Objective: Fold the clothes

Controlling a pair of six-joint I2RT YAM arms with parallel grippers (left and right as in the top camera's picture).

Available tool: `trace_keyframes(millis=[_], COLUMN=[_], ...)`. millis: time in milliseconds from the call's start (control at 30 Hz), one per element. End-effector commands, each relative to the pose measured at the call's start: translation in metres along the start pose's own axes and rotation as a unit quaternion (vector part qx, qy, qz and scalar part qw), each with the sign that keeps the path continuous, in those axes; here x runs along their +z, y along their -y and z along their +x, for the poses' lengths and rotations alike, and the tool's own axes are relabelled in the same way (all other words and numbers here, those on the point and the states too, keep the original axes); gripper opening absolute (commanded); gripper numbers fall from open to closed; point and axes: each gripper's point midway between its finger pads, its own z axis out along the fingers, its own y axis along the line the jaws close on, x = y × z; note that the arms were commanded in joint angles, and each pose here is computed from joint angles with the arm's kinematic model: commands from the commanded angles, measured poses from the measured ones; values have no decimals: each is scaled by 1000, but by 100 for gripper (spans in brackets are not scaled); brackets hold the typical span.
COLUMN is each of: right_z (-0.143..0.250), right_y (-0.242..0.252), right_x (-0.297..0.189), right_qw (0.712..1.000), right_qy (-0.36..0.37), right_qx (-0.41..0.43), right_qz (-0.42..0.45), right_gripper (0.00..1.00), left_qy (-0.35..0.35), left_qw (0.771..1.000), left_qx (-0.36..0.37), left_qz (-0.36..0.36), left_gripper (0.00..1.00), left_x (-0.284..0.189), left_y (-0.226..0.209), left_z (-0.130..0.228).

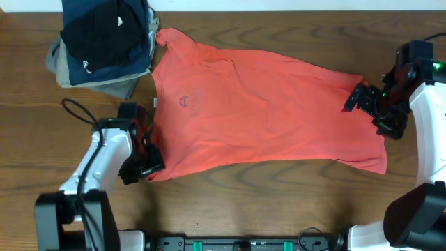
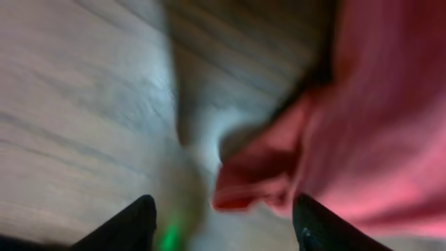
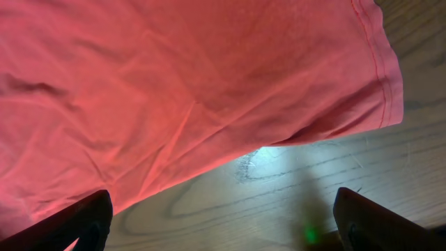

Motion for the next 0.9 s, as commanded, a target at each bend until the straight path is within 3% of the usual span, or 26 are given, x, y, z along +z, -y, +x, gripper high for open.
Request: trace_keyframes(millis=[0,133,433,867], right_z=[1,0,-4,-4], right_y=[1,3,1,1], right_x=[-3,-3,-3,-3], right_qw=[1000,1000,1000,999], right_qy=[10,13,22,22], right_qx=[-20,-20,-19,-22], right_qz=[9,15,11,12], right_gripper=[99,99,99,99], left_qy=[-7,-14,-28,-42], left_qw=[999,998,999,997], left_qx=[-36,-58,-27,20], left_qz=[-17,-15,38,62], left_gripper=[58,58,58,56], left_x=[7,10,9,8], left_y=[-17,-29,-14,-7], left_z=[-6,-9,-6,1])
